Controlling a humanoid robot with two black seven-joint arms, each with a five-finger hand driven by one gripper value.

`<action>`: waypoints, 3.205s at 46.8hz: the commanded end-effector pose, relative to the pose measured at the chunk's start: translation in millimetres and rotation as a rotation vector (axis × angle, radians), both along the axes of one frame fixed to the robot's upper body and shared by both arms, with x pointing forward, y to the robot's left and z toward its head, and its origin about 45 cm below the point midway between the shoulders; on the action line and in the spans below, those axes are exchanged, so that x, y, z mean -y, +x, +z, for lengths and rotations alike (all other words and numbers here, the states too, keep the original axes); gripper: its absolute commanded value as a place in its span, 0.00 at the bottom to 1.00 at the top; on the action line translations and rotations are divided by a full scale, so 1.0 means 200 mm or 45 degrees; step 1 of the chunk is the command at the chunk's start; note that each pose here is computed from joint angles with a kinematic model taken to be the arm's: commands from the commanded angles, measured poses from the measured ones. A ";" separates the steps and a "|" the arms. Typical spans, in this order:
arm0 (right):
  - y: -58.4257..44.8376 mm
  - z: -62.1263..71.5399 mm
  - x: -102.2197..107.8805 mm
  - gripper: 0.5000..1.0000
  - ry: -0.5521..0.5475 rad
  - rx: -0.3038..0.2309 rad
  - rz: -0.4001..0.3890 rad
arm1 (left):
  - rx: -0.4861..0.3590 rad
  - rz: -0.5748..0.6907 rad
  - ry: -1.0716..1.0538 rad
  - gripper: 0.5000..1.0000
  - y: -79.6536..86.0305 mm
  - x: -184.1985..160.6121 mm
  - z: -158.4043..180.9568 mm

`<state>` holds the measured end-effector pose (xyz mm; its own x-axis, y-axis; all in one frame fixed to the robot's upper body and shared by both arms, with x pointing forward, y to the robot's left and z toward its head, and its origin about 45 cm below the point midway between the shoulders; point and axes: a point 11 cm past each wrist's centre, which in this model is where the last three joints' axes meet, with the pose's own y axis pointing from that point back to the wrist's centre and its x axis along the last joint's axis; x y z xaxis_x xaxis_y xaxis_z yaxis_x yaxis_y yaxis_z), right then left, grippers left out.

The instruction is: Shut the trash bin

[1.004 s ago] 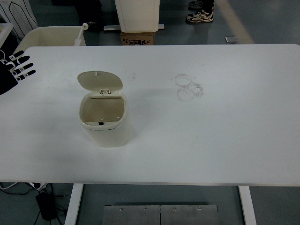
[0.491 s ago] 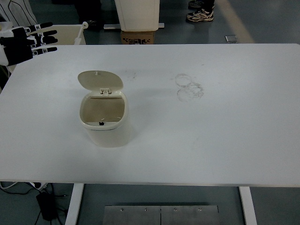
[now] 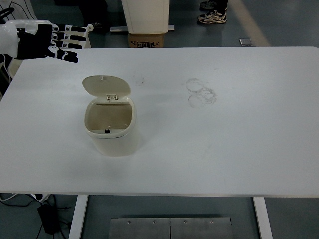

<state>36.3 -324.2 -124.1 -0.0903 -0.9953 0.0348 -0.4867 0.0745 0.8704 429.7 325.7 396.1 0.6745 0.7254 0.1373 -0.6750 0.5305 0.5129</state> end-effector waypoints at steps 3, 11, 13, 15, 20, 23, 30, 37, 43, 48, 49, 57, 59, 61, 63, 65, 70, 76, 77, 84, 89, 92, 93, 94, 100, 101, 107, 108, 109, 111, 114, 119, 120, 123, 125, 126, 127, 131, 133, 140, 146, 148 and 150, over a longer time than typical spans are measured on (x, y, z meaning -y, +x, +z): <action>0.00 0.00 0.00 0.98 0.000 0.001 -0.001 | -0.014 -0.064 0.102 1.00 -0.01 0.01 -0.01; 0.00 0.00 0.00 0.98 0.002 0.001 0.002 | -0.012 -0.168 0.190 1.00 -0.03 0.06 0.00; 0.00 0.00 0.00 0.98 0.002 0.001 0.002 | -0.010 -0.201 0.200 1.00 -0.03 0.08 0.01; 0.00 0.00 0.00 0.98 0.002 0.001 0.002 | -0.002 -0.213 0.204 1.00 -0.03 0.10 0.03; 0.00 0.00 0.00 0.98 0.002 0.001 0.002 | 0.026 -0.250 0.206 1.00 -0.01 0.17 0.07; 0.00 0.00 0.00 0.98 0.000 0.000 0.003 | 0.036 -0.265 0.211 1.00 -0.01 0.20 0.09; 0.00 0.00 0.00 0.98 0.002 0.000 0.003 | 0.037 -0.283 0.225 1.00 0.00 0.23 0.09; 0.00 0.00 0.00 0.98 0.002 0.000 0.003 | 0.038 -0.308 0.260 1.00 0.00 0.26 0.08; 0.00 0.00 0.00 0.98 0.002 0.000 0.003 | 0.038 -0.310 0.324 1.00 0.00 0.25 0.09; 0.00 0.00 0.00 0.98 0.002 0.000 0.003 | 0.028 -0.312 0.368 1.00 0.00 0.23 0.07; 0.00 0.00 0.00 0.98 0.000 0.000 0.003 | 0.025 -0.312 0.374 1.00 0.00 0.23 0.07; 0.01 0.00 0.00 0.98 0.002 0.002 0.004 | 0.028 -0.332 0.431 1.00 0.00 0.24 0.04; 0.01 0.00 0.00 0.99 0.002 0.002 0.004 | 0.028 -0.344 0.436 1.00 0.00 0.25 0.04; 0.01 0.00 0.00 0.98 0.002 0.002 0.004 | 0.027 -0.356 0.437 1.00 0.01 0.27 0.03; 0.01 0.00 0.00 0.98 0.002 0.002 0.006 | 0.025 -0.371 0.439 1.00 0.01 0.30 0.03; 0.01 0.00 0.00 0.98 0.002 0.002 0.002 | 0.023 -0.389 0.440 1.00 0.01 0.33 0.02; 0.00 0.00 0.00 0.98 0.000 0.001 0.004 | 0.024 -0.425 0.441 1.00 0.01 0.39 0.01; 0.00 0.00 0.00 0.98 0.000 0.001 0.004 | 0.032 -0.455 0.443 1.00 0.01 0.45 0.02; 0.00 0.00 0.00 0.98 0.000 0.001 0.004 | 0.035 -0.457 0.444 1.00 0.01 0.45 0.02; 0.00 0.00 0.00 0.98 0.000 0.001 0.004 | 0.039 -0.482 0.446 1.00 -0.01 0.47 0.03; 0.00 0.00 0.00 0.98 0.000 0.001 0.006 | 0.046 -0.502 0.448 1.00 -0.03 0.49 0.05; 0.00 0.00 0.00 0.98 0.000 0.001 0.006 | 0.046 -0.504 0.451 1.00 -0.03 0.49 0.05; 0.00 0.00 0.00 0.98 0.000 0.001 0.004 | 0.046 -0.504 0.451 1.00 -0.03 0.49 0.05; 0.00 0.00 0.00 0.98 0.000 0.001 0.004 | 0.046 -0.504 0.451 1.00 -0.03 0.49 0.05; 0.01 0.00 0.00 0.98 0.002 0.002 0.002 | 0.048 -0.534 0.462 1.00 -0.06 0.52 0.04; 0.01 0.00 0.00 0.98 0.002 0.002 0.002 | 0.051 -0.540 0.464 1.00 -0.06 0.52 0.05; 0.00 0.00 0.00 0.98 0.000 0.002 0.002 | 0.048 -0.579 0.463 1.00 -0.10 0.55 0.04; 0.00 0.00 0.00 0.98 0.000 0.002 0.002 | 0.048 -0.581 0.463 1.00 -0.10 0.55 0.04; 0.00 0.00 0.00 0.98 0.000 0.002 0.002 | 0.045 -0.581 0.463 1.00 -0.10 0.55 0.04; 0.01 0.00 0.00 0.98 0.002 0.002 0.002 | 0.031 -0.579 0.473 1.00 -0.11 0.53 0.02; 0.00 0.00 0.00 0.98 0.000 0.002 0.002 | 0.016 -0.588 0.492 1.00 -0.13 0.52 0.01; 0.01 0.00 0.00 0.98 0.002 0.002 0.002 | -0.016 -0.598 0.505 1.00 -0.18 0.49 -0.02; 0.01 0.00 0.00 0.98 0.002 0.002 0.002 | -0.019 -0.597 0.504 1.00 -0.19 0.48 -0.02; 0.01 0.00 0.00 0.98 0.002 0.002 0.002 | -0.024 -0.602 0.500 1.00 -0.20 0.48 -0.03; 0.01 0.00 0.00 0.98 0.000 0.002 0.000 | -0.026 -0.602 0.497 1.00 -0.21 0.47 -0.03; 0.01 0.00 0.00 0.98 0.002 0.003 0.000 | -0.026 -0.602 0.496 1.00 -0.21 0.47 -0.03; 0.01 0.00 0.00 0.98 0.002 0.005 0.001 | -0.027 -0.602 0.495 1.00 -0.22 0.47 -0.03; 0.01 0.00 0.00 0.98 0.002 0.005 -0.001 | -0.030 -0.610 0.493 1.00 -0.23 0.47 -0.03; 0.01 0.00 0.00 0.98 0.002 0.005 0.001 | -0.031 -0.613 0.492 1.00 -0.23 0.47 -0.03; 0.02 0.00 0.00 0.98 0.002 0.007 -0.001 | -0.041 -0.628 0.483 1.00 -0.27 0.47 -0.04; 0.01 0.00 0.00 0.98 0.002 0.005 -0.001 | -0.074 -0.637 0.489 1.00 -0.31 0.45 -0.08; 0.01 0.00 0.00 0.98 0.002 0.005 -0.001 | -0.085 -0.633 0.492 1.00 -0.31 0.43 -0.09; 0.01 0.00 0.00 0.98 0.002 0.005 -0.001 | -0.092 -0.623 0.494 1.00 -0.32 0.42 -0.09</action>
<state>38.6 -323.8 -123.8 -0.0911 -0.9953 0.0328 -0.4905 0.0735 0.8683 367.4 237.6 379.0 0.9342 0.2286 0.2740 -0.3560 0.5425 0.7609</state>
